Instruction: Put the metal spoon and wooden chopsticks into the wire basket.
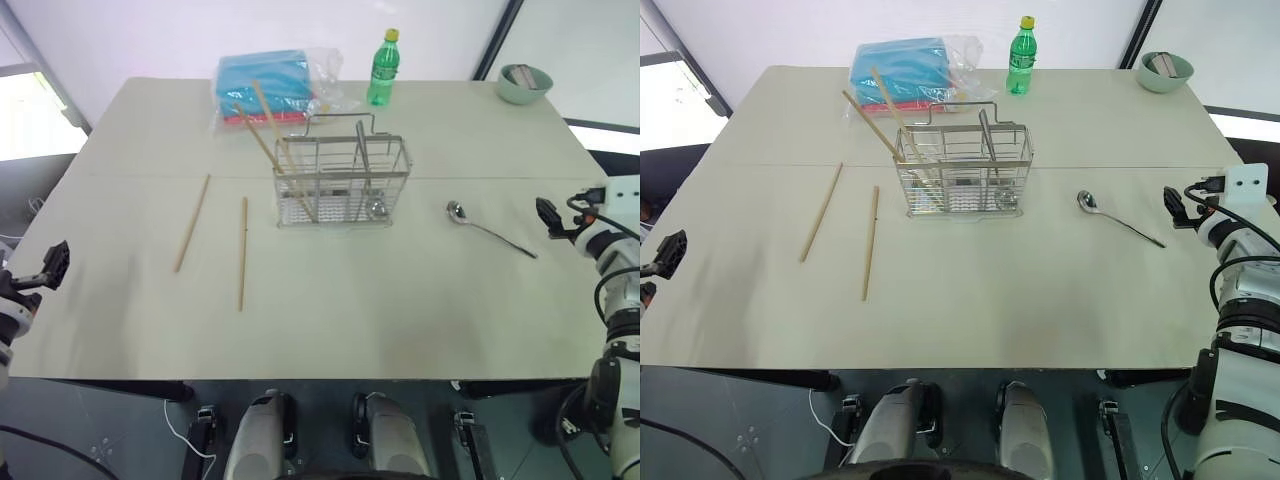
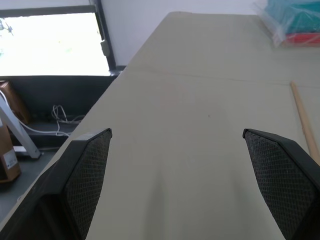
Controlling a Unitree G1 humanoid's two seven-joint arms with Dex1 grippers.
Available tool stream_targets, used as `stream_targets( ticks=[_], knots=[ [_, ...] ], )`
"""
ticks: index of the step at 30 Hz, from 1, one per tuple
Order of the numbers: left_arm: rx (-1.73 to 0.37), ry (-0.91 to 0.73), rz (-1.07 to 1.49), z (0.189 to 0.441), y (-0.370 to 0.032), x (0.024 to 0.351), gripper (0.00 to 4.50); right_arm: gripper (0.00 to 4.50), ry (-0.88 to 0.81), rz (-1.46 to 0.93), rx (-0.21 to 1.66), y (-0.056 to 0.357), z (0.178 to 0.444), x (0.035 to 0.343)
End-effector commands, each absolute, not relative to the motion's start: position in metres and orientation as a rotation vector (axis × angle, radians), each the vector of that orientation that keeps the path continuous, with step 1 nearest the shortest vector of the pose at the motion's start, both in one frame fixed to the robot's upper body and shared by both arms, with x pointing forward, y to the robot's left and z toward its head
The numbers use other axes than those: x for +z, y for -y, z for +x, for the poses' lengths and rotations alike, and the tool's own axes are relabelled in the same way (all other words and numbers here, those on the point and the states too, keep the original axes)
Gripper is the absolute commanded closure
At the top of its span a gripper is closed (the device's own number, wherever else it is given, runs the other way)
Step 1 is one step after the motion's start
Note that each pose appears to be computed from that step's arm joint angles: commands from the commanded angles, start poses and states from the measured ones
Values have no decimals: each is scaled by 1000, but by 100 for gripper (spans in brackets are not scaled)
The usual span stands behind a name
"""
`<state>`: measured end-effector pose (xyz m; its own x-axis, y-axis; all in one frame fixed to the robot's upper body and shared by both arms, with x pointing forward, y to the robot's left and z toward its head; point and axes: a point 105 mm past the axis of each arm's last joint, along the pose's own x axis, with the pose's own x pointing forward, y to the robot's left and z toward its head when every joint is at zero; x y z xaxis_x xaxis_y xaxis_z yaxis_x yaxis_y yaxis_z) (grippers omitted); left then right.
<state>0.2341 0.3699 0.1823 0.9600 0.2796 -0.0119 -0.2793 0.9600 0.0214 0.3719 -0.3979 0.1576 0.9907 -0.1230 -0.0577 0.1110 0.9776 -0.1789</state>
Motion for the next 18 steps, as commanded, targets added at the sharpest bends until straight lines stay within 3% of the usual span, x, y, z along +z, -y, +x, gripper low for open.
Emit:
stream_targets(
  ticks=[1,7,11,14,18],
  knots=[
    [301,46,59,231,-374,202,8,0,-11,-186,-122,398,374,173],
    [257,73,46,239,-367,214,8,0,-18,-202,-128,402,372,176],
    [35,134,-20,250,-328,244,8,0,3,-246,-70,399,377,201],
    [-254,124,5,253,-278,260,8,0,-6,-291,68,384,381,215],
    [-698,4,76,242,-201,262,8,0,-101,-371,385,345,385,220]
  ],
)
